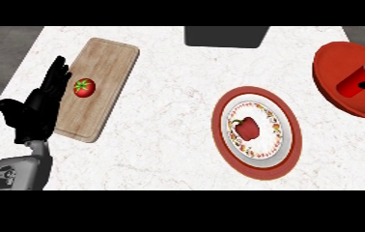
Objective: Pick the can from the plate and place it in the bowl
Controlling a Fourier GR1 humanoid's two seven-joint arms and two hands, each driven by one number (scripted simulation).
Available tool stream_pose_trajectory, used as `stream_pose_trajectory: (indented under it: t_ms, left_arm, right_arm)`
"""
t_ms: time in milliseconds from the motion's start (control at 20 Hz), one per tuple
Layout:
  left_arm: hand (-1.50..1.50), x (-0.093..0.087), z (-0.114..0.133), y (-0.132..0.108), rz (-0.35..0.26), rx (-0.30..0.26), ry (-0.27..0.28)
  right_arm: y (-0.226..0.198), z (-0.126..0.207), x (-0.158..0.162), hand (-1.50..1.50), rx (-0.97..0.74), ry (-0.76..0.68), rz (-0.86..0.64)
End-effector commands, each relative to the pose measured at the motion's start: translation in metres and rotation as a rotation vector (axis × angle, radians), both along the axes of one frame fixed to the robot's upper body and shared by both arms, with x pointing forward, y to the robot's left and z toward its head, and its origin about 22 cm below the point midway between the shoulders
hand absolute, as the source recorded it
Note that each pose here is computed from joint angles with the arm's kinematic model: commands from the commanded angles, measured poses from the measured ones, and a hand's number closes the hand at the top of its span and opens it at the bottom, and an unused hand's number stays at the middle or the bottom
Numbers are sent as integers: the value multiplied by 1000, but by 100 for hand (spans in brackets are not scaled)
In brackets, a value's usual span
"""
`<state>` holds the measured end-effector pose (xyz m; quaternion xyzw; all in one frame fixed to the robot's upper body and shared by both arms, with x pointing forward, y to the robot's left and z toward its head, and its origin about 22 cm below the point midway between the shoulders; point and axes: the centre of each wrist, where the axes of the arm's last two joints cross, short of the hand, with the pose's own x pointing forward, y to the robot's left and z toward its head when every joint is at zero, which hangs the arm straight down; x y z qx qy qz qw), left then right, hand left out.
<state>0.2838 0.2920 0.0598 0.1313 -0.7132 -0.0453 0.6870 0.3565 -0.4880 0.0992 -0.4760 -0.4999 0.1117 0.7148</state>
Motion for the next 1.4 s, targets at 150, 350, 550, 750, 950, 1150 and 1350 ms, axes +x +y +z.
stream_pose_trajectory:
  t_ms: [150, 350, 550, 750, 950, 1150, 1350]
  left_arm:
    - [0, -1, -1, 4, 14, -5, 0]
    - [0, -7, -6, 11, 38, -2, 14]
    - [0, -12, 5, 8, 17, -3, 2]
    - [0, -6, 1, 11, 54, -7, -1]
    - [0, 1, 8, 18, 47, -7, 8]
    - [0, 3, -6, 14, 48, -10, 15]
    - [0, -3, 4, 4, 28, 9, 1]
  right_arm:
    - [-13, 19, -3, -150, 320, -484, -66]
    - [-44, 6, -38, -150, 439, -610, -100]
    - [-92, 6, -98, -150, 478, -558, -109]
    - [-116, -1, -143, -150, 497, -557, -80]
    - [-128, -11, -175, -150, 566, -585, -40]
    - [-136, -4, -189, -150, 601, -611, 4]
    - [-140, -3, -199, -150, 592, -652, 38]
